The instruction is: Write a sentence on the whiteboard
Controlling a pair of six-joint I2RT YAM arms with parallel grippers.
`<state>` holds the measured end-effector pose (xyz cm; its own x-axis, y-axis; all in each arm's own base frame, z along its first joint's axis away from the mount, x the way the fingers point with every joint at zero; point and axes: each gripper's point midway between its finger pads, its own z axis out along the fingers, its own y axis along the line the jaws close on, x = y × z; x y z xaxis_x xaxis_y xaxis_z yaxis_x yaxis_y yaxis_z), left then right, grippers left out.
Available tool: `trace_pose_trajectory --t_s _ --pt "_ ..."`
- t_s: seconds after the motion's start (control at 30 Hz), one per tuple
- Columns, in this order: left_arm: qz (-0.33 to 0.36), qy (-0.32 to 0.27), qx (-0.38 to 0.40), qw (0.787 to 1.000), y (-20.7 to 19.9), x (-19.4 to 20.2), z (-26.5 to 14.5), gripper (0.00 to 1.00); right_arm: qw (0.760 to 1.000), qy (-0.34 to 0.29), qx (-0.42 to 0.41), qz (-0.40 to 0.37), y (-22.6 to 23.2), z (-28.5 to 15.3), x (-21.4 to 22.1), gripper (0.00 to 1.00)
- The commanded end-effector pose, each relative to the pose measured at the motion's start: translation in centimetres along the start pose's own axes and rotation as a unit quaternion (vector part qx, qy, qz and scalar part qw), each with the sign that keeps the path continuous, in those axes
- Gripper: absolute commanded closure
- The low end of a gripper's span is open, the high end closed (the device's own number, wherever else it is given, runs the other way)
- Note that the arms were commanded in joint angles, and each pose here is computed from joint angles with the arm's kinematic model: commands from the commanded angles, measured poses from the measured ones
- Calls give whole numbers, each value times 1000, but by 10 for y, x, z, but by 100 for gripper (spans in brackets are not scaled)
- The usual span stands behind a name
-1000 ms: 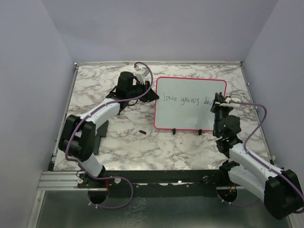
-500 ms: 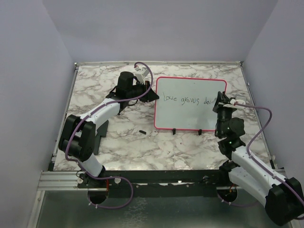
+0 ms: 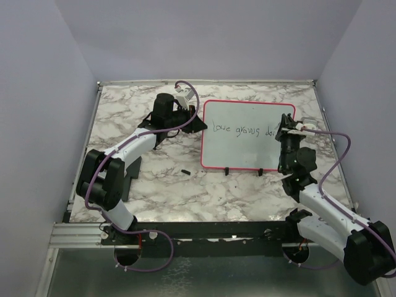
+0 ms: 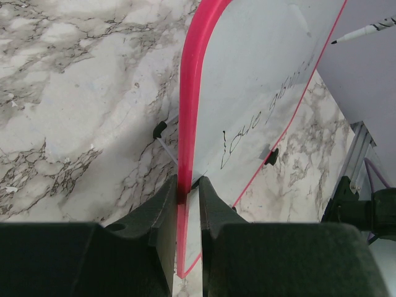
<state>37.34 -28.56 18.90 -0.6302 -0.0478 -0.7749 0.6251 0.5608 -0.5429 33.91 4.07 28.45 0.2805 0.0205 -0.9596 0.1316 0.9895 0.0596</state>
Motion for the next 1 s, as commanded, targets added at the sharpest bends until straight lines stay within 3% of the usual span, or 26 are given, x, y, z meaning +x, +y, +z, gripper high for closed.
trace_pose_trajectory --t_s 0.0,0.97 --pt "20 -26 -10 999 -4 -16 -9 100 1000 -27 2 0 0 6 -18 99" --pt "22 -27 -9 999 -5 -16 -10 100 999 -19 16 -22 -1 13 -3 99"
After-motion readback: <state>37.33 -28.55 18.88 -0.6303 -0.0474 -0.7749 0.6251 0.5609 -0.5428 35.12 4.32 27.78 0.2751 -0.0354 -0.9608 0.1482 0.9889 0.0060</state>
